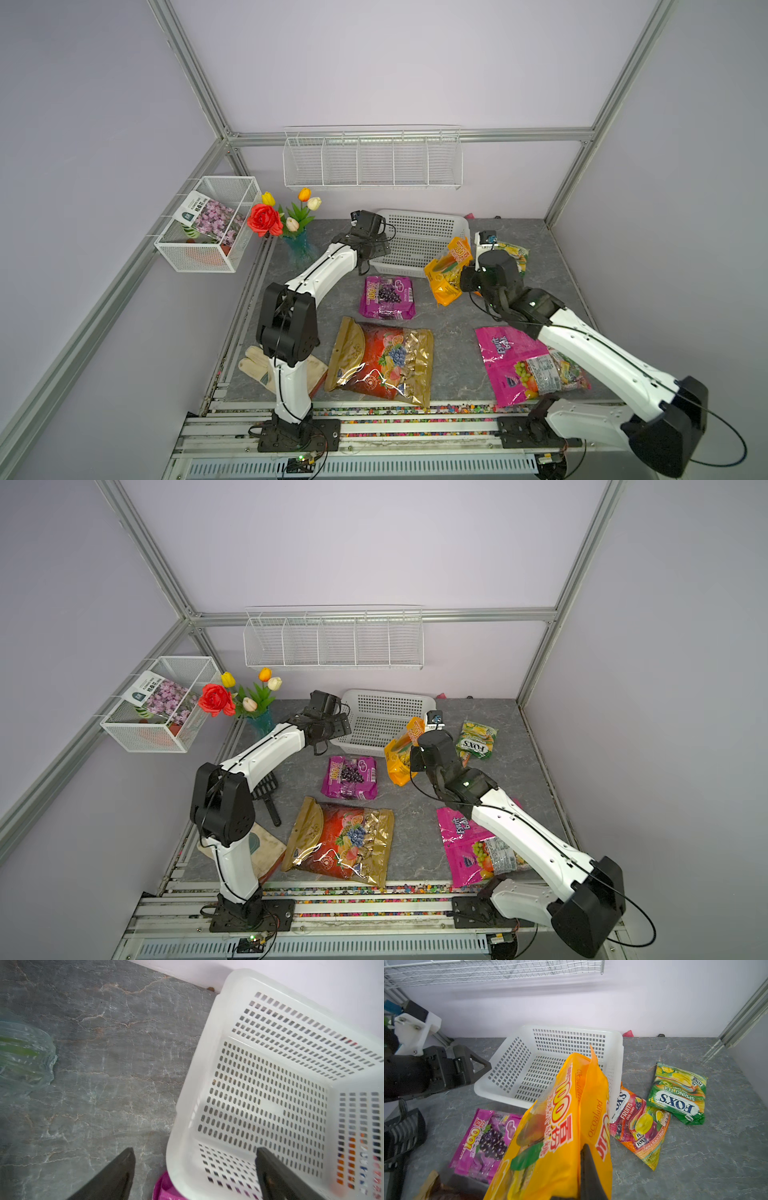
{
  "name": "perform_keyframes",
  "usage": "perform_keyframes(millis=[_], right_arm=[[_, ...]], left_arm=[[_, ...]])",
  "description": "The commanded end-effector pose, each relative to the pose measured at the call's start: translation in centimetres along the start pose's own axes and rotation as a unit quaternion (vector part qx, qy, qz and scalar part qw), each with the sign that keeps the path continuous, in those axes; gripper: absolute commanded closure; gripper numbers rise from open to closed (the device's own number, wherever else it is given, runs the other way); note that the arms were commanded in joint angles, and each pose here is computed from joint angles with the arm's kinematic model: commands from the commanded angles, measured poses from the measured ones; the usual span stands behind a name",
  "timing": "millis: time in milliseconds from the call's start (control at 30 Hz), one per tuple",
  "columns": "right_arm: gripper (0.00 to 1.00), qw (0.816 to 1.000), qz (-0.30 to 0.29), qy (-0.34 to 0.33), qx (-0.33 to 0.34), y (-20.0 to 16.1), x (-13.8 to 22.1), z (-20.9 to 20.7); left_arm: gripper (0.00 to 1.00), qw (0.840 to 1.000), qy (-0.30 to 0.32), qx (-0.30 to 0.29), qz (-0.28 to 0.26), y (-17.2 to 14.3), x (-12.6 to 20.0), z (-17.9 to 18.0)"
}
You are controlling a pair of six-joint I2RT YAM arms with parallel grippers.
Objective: Put the candies in the basket
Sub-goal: Place the candy in the basket.
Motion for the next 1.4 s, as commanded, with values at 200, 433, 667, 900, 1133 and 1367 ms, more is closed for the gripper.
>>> perform_keyframes(millis=[200,433,667,900,1133,1367], right_arm=[[1.0,0.987,-0.082,-0.062,-0.123,4.6,-6.0,-0.2],[1.0,0.979,-0.03,-0.096,-0.176,2.1,-10.3,-2.2],[1.0,0.979,-0.035,-0.06,-0.194,3.6,-8.0,-2.5],[1.0,0.977,-0.049,0.033,-0.205,6.9,-4.5,-0.9],[1.0,0.969,-0.058,0.07,-0.23,7.9,-4.4,0.3],[1.0,0.97,-0.063,0.04,-0.233,7.2,-6.6,-0.1]], left_arm=[[0.15,0.999,0.008,-0.005,0.049,-2.1,-4.2,0.0],[0.26,0.996,-0.022,-0.03,0.082,-3.7,-5.2,-1.1],[0.3,0.993,-0.015,-0.061,0.101,-4.7,-5.6,-1.6],[0.36,0.99,-0.013,-0.078,0.119,-5.7,-5.5,-1.8],[0.39,0.985,-0.022,-0.097,0.139,-7.3,-4.4,-3.0],[0.4,0.979,-0.066,-0.086,0.172,-9.4,-2.8,-4.1]])
Point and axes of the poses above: each gripper's point midway between its finger pads, its own x axis back along the fingers, its own z axis along the line the jaws close on, y = z × x, the point moved 2 cm from there along x, back along the fingers, and after that the axes turned 4 degrees about x, right-handed, at the moved point
